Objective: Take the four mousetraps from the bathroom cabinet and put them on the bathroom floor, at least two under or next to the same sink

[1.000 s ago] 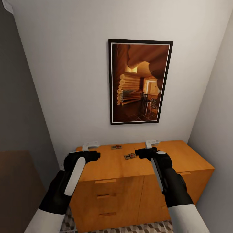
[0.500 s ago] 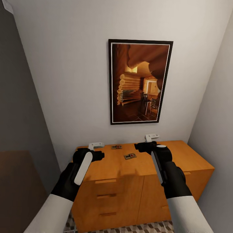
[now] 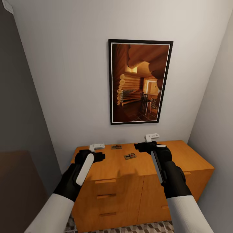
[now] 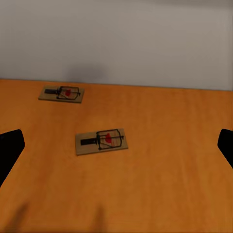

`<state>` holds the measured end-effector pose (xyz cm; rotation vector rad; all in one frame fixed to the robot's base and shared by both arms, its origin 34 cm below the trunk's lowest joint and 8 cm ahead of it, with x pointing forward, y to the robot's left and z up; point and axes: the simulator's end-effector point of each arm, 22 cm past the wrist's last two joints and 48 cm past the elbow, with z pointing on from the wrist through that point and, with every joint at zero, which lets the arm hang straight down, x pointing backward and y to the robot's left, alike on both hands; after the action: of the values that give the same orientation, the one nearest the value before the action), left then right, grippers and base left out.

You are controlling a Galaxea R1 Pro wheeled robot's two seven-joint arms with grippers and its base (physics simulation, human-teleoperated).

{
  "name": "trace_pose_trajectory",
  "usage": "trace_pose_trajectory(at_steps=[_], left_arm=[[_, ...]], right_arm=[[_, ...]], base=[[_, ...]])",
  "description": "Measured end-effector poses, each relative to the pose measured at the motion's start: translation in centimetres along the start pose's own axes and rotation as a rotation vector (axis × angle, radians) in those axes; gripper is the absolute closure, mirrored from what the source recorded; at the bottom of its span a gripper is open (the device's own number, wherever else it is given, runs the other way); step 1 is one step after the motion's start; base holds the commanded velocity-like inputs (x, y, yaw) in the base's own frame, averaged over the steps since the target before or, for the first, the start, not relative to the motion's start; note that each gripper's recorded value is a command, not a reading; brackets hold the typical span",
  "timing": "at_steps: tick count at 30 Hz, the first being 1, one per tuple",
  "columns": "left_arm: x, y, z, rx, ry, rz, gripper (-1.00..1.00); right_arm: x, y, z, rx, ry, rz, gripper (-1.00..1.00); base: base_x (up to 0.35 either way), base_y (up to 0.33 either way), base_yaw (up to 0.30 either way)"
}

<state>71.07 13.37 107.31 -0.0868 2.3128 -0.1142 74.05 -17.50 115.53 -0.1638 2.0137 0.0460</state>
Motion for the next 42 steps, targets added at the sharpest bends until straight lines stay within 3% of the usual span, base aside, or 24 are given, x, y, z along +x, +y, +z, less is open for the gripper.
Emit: trace_pose_trajectory(at_steps=[4, 9, 16, 25, 31, 42], left_arm=[[1.5, -0.2, 1.2, -0.009, 0.022, 0.007, -1.00], [2.6, -1.3, 1.9, -0.005, 0.038, 0.014, -1.00], [0.4, -2.1, 1.7, -0.003, 0.015, 0.027, -1.00], [2.9, -1.5, 3.7, -0.025, 0.082, 0.031, -1.00], [2.8, -1.7, 4.3, -0.012, 0.059, 0.009, -1.00], [2.4, -2.0, 4.4, 0.002, 0.041, 0.000, -1.00]], right_arm=[[0.7, 0.1, 0.2, -0.002, 0.023, 0.000, -1.00], [2.1, 0.2, 1.8, -0.006, 0.102, -0.005, -1.00], [4.6, 0.5, 5.0, -0.019, 0.223, -0.024, -1.00], [5.3, 0.8, 6.5, -0.028, 0.233, -0.035, -1.00], [6.1, 0.8, 7.4, -0.031, 0.269, -0.046, -1.00], [5.5, 1.1, 8.1, -0.044, 0.231, -0.055, -1.00]], base=[[0.000, 0.000, 0.000], [0.000, 0.000, 0.000], [0.000, 0.000, 0.000], [0.000, 0.000, 0.000], [0.000, 0.000, 0.000], [0.010, 0.001, 0.000]])
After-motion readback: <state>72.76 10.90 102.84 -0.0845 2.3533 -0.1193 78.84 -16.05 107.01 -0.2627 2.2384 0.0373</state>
